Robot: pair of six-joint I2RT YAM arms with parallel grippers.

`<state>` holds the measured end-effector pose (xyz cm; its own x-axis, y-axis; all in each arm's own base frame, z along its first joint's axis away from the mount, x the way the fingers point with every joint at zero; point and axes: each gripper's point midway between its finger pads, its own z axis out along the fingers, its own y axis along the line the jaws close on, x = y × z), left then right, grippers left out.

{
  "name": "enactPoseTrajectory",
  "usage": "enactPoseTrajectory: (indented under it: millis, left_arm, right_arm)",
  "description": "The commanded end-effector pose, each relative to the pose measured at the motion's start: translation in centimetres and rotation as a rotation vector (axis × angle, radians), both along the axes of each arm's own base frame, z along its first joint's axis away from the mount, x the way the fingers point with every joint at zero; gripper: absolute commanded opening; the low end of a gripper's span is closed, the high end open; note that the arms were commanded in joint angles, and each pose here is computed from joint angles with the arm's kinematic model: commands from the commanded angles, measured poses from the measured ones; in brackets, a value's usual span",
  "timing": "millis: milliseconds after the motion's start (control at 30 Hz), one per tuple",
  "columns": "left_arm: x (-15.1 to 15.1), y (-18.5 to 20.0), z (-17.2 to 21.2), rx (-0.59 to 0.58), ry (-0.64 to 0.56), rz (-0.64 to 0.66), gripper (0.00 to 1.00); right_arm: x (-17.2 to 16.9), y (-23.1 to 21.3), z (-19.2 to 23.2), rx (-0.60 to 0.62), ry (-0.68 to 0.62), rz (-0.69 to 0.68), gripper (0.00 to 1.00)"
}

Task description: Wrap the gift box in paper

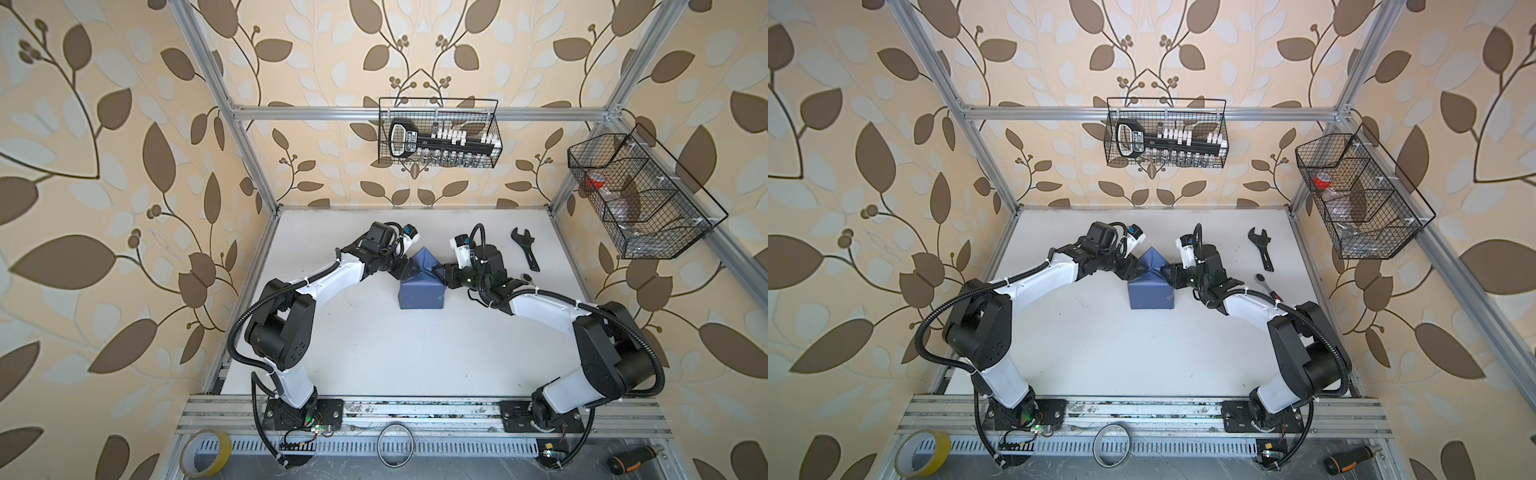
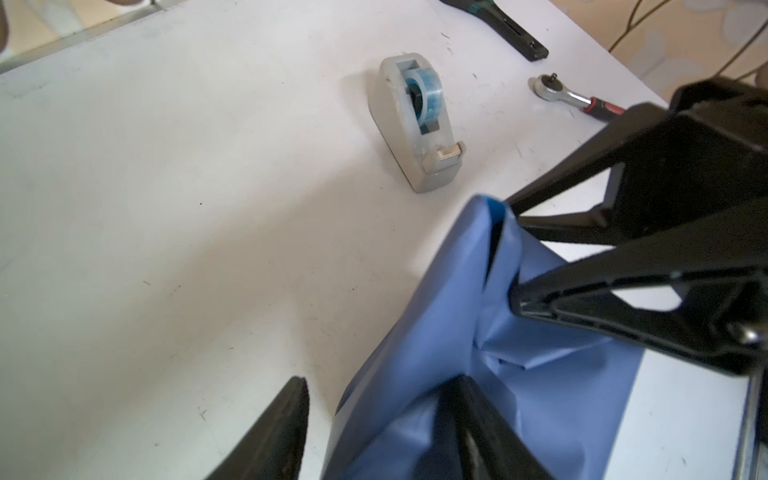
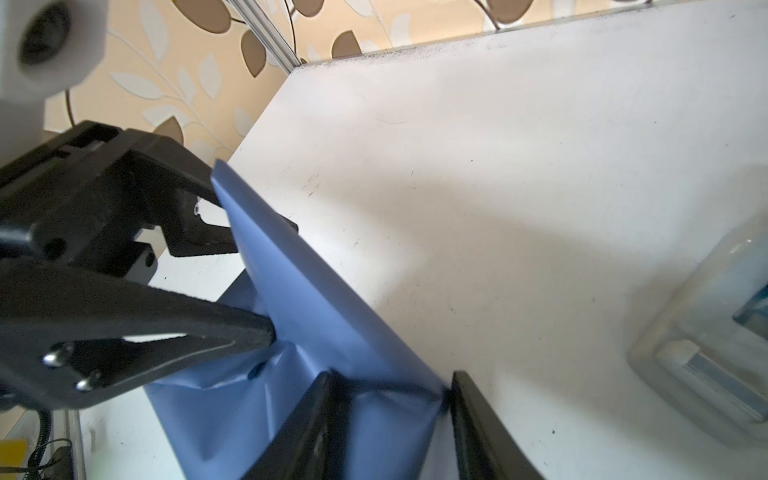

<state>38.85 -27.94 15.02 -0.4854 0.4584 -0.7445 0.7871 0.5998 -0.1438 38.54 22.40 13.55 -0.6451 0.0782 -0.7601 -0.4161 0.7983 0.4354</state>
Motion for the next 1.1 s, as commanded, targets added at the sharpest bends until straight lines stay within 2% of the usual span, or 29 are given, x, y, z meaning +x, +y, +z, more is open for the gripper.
enactPoseTrajectory:
  millis: [0, 167, 500, 900, 1067]
  left_arm:
    - [-0.5, -0.8, 0.7, -0.005, -0.018, -0.13, 0.56]
    - [-0.9, -1.6, 1.4, -0.04, 0.0, -0.235, 0.53]
    - [-1.5, -2.3, 2.4, -0.073, -0.003, -0.34, 0.36]
    - [-1.5, -2.2, 3.3, -0.088, -0.071, -0.343, 0.18]
    - [-2.0, -2.0, 4.1, -0.097, -0.141, -0.344, 0.11]
  right_arm:
    - [-2.0, -0.2, -3.9, -0.076, 0.109, 0.036, 0.46]
    - [-2.0, -0.3, -4.0, -0.078, 0.113, 0.036, 0.46]
    - [-1.9, -0.4, -3.8, -0.075, 0.11, 0.032, 0.46]
    - [-1.7, -0.4, -2.9, -0.069, 0.095, 0.029, 0.47]
    - [-1.7, -0.6, -2.0, -0.067, 0.078, 0.024, 0.48]
